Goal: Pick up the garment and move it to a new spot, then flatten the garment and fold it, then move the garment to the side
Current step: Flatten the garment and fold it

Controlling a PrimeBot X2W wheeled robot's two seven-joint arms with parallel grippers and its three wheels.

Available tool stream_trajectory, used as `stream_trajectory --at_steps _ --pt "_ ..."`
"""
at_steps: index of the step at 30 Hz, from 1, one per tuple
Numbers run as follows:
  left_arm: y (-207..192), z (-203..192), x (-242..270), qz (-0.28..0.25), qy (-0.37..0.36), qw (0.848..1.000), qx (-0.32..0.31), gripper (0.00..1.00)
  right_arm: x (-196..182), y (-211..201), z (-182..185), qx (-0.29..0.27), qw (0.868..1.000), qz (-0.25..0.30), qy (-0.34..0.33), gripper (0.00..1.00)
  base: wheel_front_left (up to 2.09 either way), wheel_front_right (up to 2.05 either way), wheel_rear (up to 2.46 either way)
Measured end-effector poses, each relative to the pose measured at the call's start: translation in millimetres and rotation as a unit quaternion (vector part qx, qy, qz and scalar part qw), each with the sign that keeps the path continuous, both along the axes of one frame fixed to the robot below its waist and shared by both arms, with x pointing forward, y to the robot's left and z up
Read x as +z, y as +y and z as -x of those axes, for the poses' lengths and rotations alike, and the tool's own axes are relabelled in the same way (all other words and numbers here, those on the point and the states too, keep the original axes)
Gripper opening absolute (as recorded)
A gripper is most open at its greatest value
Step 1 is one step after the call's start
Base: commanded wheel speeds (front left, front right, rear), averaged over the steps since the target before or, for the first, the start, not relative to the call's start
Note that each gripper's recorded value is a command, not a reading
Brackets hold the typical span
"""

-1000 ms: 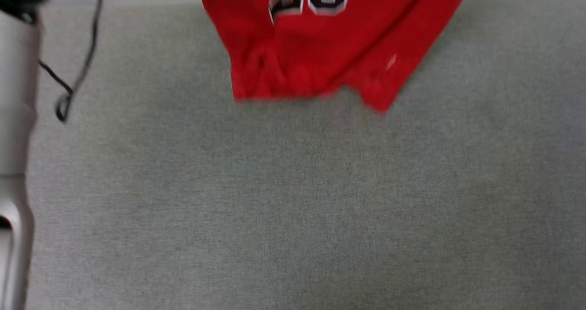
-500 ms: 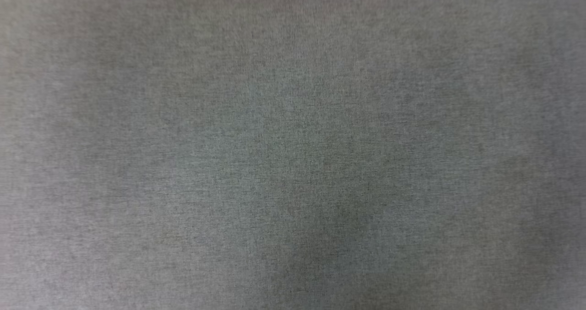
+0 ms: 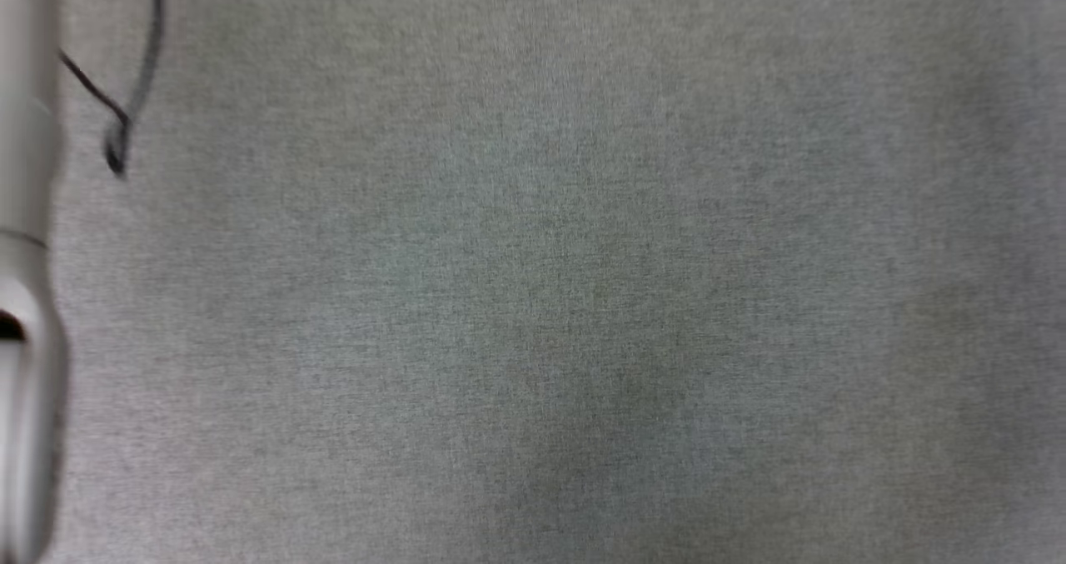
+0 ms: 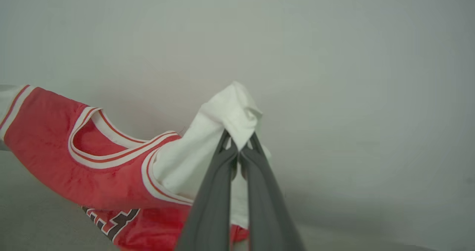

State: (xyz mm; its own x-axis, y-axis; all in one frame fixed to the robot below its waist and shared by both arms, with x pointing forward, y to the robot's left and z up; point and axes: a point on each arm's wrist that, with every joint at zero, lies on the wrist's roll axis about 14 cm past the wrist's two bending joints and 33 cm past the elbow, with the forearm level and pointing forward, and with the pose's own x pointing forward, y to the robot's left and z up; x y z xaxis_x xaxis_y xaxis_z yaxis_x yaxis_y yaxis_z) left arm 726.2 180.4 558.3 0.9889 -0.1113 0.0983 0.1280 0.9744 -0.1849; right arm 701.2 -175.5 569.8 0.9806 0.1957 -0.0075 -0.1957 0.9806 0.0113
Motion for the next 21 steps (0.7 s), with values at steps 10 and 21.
stream_trajectory --at_steps 10,21 --pt "8 89 -68 0.046 0.084 0.995 0.010 0.00 -62 -4 86 0.009 0.997 -0.027 0.069 0.00 0.00 0.00 0.00" --pt "25 231 -94 0.074 0.104 0.991 0.044 0.00 -108 -9 218 0.007 0.989 -0.059 0.134 0.00 0.00 0.00 0.00"
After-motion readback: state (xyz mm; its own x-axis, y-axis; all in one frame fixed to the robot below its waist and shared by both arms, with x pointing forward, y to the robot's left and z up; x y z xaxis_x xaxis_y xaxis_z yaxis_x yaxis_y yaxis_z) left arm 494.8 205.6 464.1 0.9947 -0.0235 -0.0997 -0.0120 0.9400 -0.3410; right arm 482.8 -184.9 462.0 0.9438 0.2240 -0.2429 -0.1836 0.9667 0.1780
